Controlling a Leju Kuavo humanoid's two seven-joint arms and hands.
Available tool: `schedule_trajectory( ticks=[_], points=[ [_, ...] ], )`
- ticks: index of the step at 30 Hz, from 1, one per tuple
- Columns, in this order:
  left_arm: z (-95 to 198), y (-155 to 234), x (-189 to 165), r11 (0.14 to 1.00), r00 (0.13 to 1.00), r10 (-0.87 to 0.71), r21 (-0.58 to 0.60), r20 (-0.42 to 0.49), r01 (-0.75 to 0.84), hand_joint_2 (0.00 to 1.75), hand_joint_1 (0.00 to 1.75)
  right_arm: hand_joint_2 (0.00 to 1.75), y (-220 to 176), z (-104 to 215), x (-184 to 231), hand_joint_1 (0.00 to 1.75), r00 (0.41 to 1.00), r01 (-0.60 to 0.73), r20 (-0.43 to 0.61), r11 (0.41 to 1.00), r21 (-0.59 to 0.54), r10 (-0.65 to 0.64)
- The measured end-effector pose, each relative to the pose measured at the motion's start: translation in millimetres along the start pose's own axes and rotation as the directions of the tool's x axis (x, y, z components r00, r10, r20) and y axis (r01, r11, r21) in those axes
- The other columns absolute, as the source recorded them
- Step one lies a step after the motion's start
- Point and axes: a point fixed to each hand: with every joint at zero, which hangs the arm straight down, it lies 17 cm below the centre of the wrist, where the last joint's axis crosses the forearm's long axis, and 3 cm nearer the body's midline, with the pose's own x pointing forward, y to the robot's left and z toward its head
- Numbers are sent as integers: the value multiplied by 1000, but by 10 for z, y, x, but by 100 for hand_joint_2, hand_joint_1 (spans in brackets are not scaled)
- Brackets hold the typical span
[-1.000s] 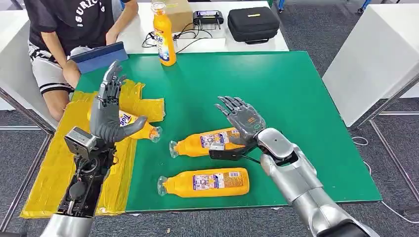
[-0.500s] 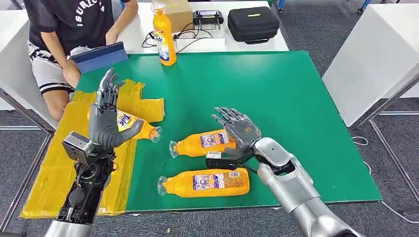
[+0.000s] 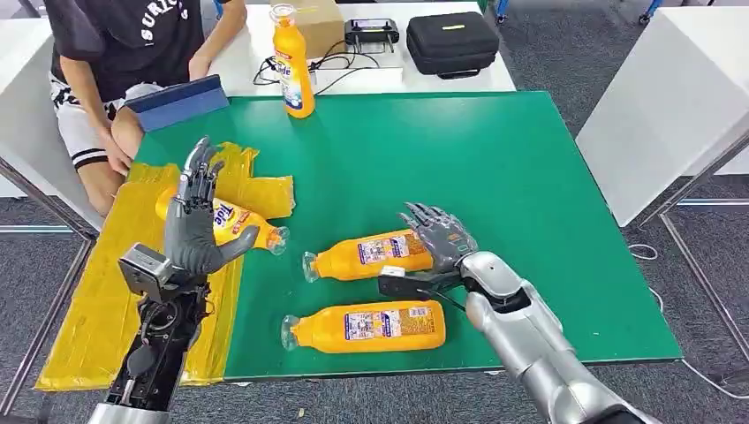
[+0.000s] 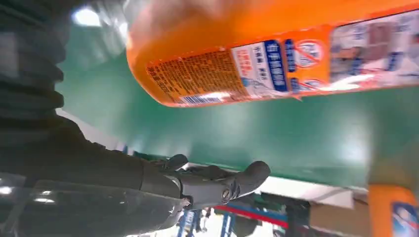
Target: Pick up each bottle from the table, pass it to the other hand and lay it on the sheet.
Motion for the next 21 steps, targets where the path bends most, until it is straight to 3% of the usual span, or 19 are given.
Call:
schedule_trajectory(
  ticks=[13,14,15,17,18,19,21],
  points=[
    [15,-70,-30,1000,1000,26,-13,-11,-26,175,0,175,348,-58,-132,0,998,34,-47,992,119,-29],
    [13,-72,-35,1000,1000,26,-13,-12,-27,175,0,175,380,-53,-136,12,998,38,-45,991,130,-32],
    [10,-77,-39,1000,999,29,-12,-13,-29,175,0,175,404,-54,-121,42,999,41,-38,989,139,-36],
    [1,-75,-44,999,999,36,-7,-14,-36,175,0,175,468,-50,-88,42,999,47,-19,985,166,-44],
    [-6,-74,-47,999,999,37,-6,-13,-37,175,0,175,484,-53,-77,108,999,47,-11,983,175,-46],
    [-14,-76,-50,999,999,38,-6,-13,-38,175,0,175,497,-57,-69,162,999,48,-8,982,182,-47],
    [-23,-75,-56,999,999,40,-4,-14,-40,175,0,175,501,-69,-65,173,999,49,-5,980,193,-49]
  ],
)
